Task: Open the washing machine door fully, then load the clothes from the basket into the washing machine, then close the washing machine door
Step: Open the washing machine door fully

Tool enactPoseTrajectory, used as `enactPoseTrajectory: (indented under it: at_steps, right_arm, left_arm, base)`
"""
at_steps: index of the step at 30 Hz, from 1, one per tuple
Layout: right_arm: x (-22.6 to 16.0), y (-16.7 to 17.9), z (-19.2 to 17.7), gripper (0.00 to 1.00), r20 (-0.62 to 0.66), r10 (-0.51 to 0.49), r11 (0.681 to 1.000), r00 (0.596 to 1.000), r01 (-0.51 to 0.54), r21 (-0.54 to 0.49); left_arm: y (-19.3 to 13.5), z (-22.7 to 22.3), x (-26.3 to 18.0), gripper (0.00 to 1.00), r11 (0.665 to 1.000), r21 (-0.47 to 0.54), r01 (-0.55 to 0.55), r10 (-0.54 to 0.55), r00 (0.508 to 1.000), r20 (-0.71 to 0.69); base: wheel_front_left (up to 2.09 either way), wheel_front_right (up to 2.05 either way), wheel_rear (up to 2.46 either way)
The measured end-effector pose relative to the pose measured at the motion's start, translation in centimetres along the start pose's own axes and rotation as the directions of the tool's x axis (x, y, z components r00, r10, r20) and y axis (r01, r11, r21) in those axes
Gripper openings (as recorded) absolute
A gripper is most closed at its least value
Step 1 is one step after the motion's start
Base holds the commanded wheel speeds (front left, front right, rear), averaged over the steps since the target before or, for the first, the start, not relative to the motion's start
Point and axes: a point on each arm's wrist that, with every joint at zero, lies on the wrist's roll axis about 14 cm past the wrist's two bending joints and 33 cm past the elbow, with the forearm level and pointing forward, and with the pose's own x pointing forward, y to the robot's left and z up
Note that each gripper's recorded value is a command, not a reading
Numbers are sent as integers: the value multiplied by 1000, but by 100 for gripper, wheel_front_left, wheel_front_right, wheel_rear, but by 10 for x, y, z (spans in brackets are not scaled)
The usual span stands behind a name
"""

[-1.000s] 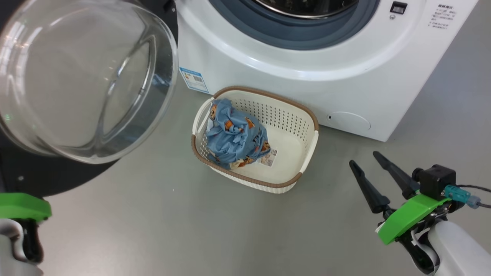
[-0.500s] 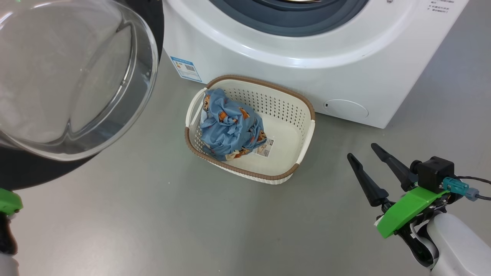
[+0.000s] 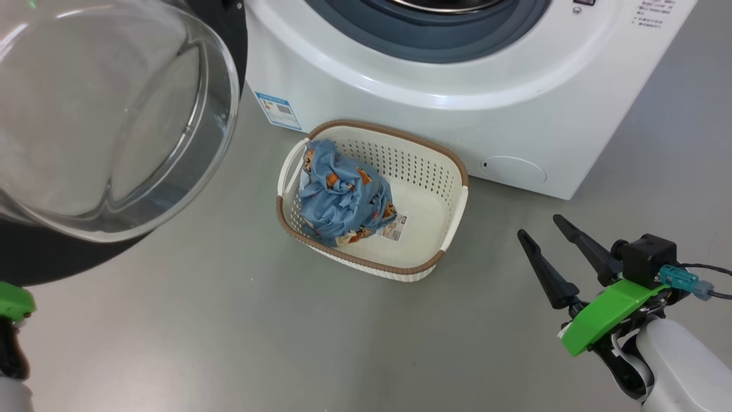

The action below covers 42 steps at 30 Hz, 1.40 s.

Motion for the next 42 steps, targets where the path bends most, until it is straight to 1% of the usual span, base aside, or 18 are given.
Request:
enactPoseTrajectory:
  at_steps: [6, 9, 12, 13, 16, 17, 18, 19, 26, 31, 32, 33, 35, 36, 37, 42]
  right_arm:
    - [-2, 5, 11, 100, 18, 5, 1000, 1000, -5, -17]
    - [-3, 8, 16, 100, 28, 8, 1000, 1000, -8, -25]
    - [-5, 10, 21, 100, 36, 10, 999, 999, -9, -32]
    - [-5, 11, 23, 100, 40, 11, 999, 999, -9, -35]
    - [-8, 13, 27, 100, 48, 10, 999, 999, -8, -39]
    - [-9, 13, 27, 100, 49, 7, 999, 999, -5, -39]
    - [-12, 12, 27, 100, 46, 3, 999, 999, -2, -39]
    - [-14, 12, 26, 100, 45, 0, 999, 999, 2, -39]
    - [-30, 10, 33, 100, 61, -33, 998, 998, 36, -43]
    - [-42, 8, 35, 100, 68, -60, 997, 996, 62, -39]
    - [-48, 4, 38, 100, 77, -81, 996, 994, 83, -34]
    - [-48, 4, 38, 100, 77, -81, 996, 994, 83, -34]
    - [-52, 1, 42, 100, 88, -94, 995, 992, 98, -35]
    - [-57, -2, 45, 100, 100, -110, 993, 989, 114, -31]
    - [-57, -2, 45, 100, 100, -110, 993, 989, 114, -31]
    - [-79, -18, 42, 100, 102, -177, 984, 979, 180, -17]
  left_arm:
    - [-8, 7, -8, 0, 999, -39, 26, -25, 999, 35]
    - [-10, -1, -18, 0, 998, -50, 35, -34, 999, 24]
    - [-18, -6, -27, 0, 996, -54, 69, -68, 997, 21]
    - [-23, -6, -30, 4, 995, -58, 83, -82, 996, 24]
    - [-31, -7, -37, 49, 991, -57, 121, -119, 992, 32]
    - [-33, -9, -41, 49, 990, -57, 129, -128, 991, 32]
    - [-34, -10, -44, 87, 989, -66, 136, -134, 990, 31]
    - [-35, -13, -48, 100, 987, -74, 142, -140, 990, 29]
    - [-47, -29, -74, 100, 975, -77, 206, -207, 978, 2]
    - [-59, -36, -88, 100, 962, -83, 259, -260, 966, -9]
    - [-67, -39, -94, 100, 953, -94, 289, -291, 957, -13]
    - [-67, -39, -94, 100, 953, -94, 289, -291, 957, -13]
    - [-78, -39, -98, 100, 941, -106, 321, -324, 946, -8]
    - [-92, -40, -104, 100, 923, -95, 372, -375, 927, -9]
    - [-92, -40, -104, 100, 923, -95, 372, -375, 927, -9]
    - [-124, -44, -118, 100, 873, -109, 476, -480, 877, -17]
  base:
    - [0, 0, 0]
    - [0, 0, 0]
    - [0, 0, 0]
    - [0, 0, 0]
    - [0, 0, 0]
    - [0, 0, 0]
    - [0, 0, 0]
    - [0, 0, 0]
    - [0, 0, 0]
    - [0, 0, 0]
    - [0, 0, 0]
    - [0, 0, 0]
    - [0, 0, 0]
    - [0, 0, 0]
    - [0, 0, 0]
    - [0, 0, 0]
